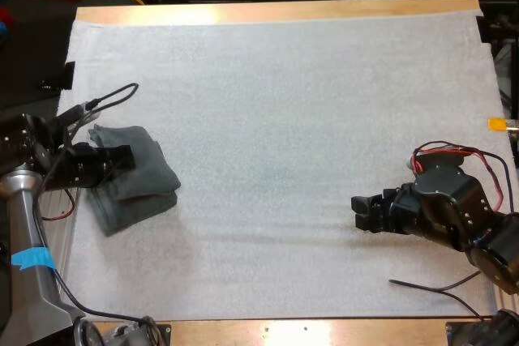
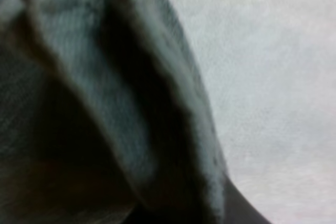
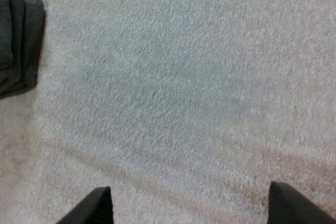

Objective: Pick towel from pile, fold and stack

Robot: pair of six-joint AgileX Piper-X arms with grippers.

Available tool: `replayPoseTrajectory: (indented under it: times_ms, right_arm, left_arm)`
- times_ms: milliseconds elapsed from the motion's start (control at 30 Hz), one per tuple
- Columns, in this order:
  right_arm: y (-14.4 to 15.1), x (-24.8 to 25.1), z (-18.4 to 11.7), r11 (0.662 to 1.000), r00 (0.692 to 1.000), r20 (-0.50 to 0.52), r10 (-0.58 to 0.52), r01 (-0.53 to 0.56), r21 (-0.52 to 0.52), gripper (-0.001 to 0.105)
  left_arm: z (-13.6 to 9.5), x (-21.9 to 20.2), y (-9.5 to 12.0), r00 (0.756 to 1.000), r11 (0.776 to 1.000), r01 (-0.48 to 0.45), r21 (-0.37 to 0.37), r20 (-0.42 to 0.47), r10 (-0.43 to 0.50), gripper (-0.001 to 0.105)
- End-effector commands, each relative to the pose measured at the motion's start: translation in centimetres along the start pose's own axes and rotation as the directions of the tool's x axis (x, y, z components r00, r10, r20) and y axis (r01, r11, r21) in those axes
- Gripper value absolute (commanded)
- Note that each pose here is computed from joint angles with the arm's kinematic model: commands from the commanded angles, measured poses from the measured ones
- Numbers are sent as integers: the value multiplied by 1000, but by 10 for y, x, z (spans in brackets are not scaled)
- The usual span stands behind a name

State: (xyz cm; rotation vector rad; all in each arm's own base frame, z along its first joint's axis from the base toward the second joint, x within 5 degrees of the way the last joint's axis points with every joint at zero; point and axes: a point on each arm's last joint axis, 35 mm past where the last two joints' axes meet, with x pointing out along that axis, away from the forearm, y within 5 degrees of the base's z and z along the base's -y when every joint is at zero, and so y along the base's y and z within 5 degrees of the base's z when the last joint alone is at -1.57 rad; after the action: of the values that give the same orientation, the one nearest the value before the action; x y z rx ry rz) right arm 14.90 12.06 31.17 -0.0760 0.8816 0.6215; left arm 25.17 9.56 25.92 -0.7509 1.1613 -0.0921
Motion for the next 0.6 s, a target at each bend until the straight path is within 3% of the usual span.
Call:
replayPoseTrajectory:
  times_ms: [0, 233, 433, 567]
  right_arm:
    - [1, -2, 1, 1000, 1000, 14, 13, -13, -9, 60]
    - [1, -2, 1, 1000, 1000, 14, 13, -13, -9, 60]
    - [1, -2, 1, 1000, 1000, 14, 13, -13, -9, 60]
    - [1, -2, 1, 1000, 1000, 14, 13, -13, -9, 60]
  left_arm:
    - [0, -2, -1, 999, 999, -32, 19, 11, 32, 0]
    - [1, 4, 9, 984, 984, -177, 4, -11, 177, 4]
    - [-4, 20, 25, 959, 961, -276, -23, -76, 274, 36]
    - [-4, 24, 32, 919, 921, -387, -35, -96, 383, 56]
